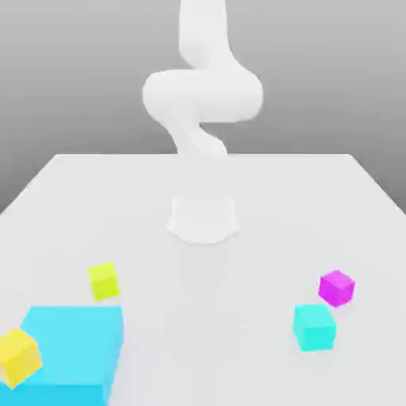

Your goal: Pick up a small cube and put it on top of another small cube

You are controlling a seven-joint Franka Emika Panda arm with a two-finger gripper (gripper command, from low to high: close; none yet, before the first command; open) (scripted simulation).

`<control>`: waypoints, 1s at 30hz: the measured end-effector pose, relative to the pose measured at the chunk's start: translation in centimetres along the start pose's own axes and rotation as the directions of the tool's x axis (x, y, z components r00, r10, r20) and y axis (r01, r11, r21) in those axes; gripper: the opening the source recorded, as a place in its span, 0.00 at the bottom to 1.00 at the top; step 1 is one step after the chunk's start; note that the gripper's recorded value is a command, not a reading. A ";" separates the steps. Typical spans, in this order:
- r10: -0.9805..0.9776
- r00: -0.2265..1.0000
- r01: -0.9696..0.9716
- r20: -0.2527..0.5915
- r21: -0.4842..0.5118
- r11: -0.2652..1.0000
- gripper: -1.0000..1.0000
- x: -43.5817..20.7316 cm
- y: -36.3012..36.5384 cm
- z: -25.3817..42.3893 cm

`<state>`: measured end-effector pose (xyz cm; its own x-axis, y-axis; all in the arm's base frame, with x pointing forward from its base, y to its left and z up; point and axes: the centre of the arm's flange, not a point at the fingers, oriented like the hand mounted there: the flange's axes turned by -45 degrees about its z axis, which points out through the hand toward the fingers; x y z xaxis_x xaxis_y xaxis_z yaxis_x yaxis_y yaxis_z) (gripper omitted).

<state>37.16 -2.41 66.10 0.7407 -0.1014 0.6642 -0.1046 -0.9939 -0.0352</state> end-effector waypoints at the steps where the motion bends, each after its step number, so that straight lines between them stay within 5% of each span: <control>1: 0.043 0.999 -0.042 0.034 -0.024 0.999 0.50 -0.8 1.2 2.5; 13: 0.608 0.735 -0.496 0.298 -0.375 0.783 0.50 -21.9 16.7 23.3; 19: 0.850 0.424 -0.629 0.312 -0.574 0.525 0.50 -38.7 20.5 27.4; 26: 0.865 0.396 -0.633 0.308 -0.592 0.500 0.50 -43.4 20.8 31.0; 27: 0.865 0.395 -0.634 0.309 -0.590 0.500 0.00 -43.8 20.7 31.4; 30: 0.865 0.395 -0.634 0.308 -0.590 0.500 0.00 -43.8 20.7 31.4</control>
<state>23.42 -19.96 12.87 0.4067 -0.9135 0.0017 -0.9135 -0.4067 0.0023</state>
